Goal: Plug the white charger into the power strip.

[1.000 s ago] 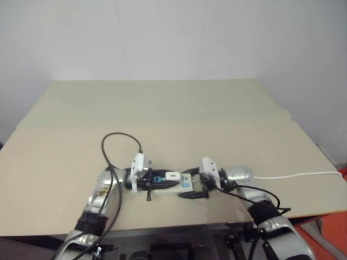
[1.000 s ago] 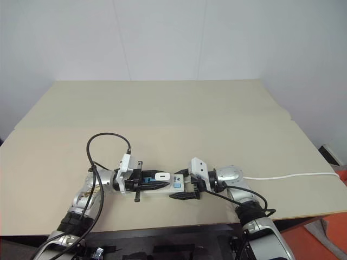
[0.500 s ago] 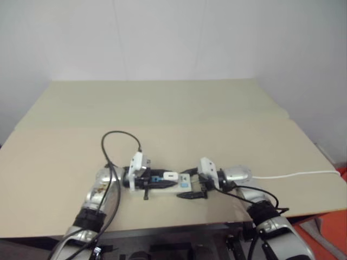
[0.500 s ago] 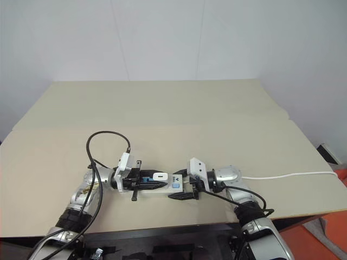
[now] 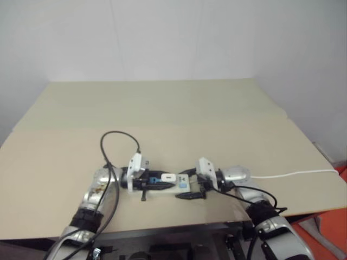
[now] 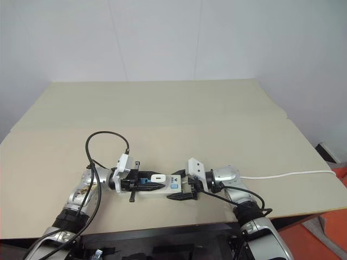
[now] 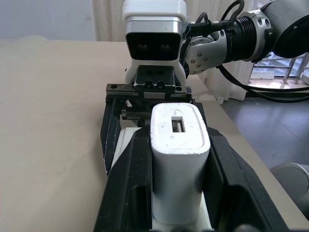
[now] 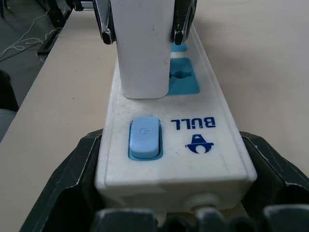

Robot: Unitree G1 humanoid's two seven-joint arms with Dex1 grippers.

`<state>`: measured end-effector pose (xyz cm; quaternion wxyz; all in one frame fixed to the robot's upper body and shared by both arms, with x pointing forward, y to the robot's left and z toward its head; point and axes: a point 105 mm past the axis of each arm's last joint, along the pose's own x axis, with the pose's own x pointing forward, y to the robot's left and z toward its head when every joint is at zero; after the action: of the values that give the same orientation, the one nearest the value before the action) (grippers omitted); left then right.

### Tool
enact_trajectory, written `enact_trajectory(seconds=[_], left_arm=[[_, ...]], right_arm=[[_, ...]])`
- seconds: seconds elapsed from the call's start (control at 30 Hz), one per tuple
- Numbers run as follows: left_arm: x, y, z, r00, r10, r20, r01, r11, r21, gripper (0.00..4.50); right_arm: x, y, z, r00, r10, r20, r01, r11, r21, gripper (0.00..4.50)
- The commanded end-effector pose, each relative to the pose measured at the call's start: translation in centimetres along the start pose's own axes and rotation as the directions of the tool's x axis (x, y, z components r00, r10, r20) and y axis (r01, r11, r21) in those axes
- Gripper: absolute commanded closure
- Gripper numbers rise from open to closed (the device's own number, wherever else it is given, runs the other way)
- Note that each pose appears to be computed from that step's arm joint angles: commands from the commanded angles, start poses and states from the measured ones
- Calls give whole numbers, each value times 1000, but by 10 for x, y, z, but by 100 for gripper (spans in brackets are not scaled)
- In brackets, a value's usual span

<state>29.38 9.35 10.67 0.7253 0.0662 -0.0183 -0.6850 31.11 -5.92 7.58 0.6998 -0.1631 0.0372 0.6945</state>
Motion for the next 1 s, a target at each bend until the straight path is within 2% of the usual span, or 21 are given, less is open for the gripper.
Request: enact_trajectory(seconds=[0.03, 0.53, 0.87, 0.9, 1.0], left_arm=[[-29, 4, -26, 986, 102, -136, -114, 989, -89, 350], [-24, -7, -27, 985, 83, -149, -99, 990, -100, 350], [-24, -8, -24, 990, 78, -117, -87, 994, -68, 17], [-24, -7, -23, 990, 80, -113, -88, 994, -65, 5], [-24, -6, -20, 991, 80, -107, -87, 994, -60, 5]], right_arm=[[-4, 10, -13, 998, 53, -43, -51, 998, 42, 108], [-2, 10, -13, 997, 60, -40, -58, 997, 41, 108], [-1, 11, -12, 997, 64, -37, -62, 997, 41, 108], [-1, 11, -12, 997, 64, -37, -63, 997, 41, 108], [-1, 11, -12, 997, 66, -35, -65, 997, 41, 108]])
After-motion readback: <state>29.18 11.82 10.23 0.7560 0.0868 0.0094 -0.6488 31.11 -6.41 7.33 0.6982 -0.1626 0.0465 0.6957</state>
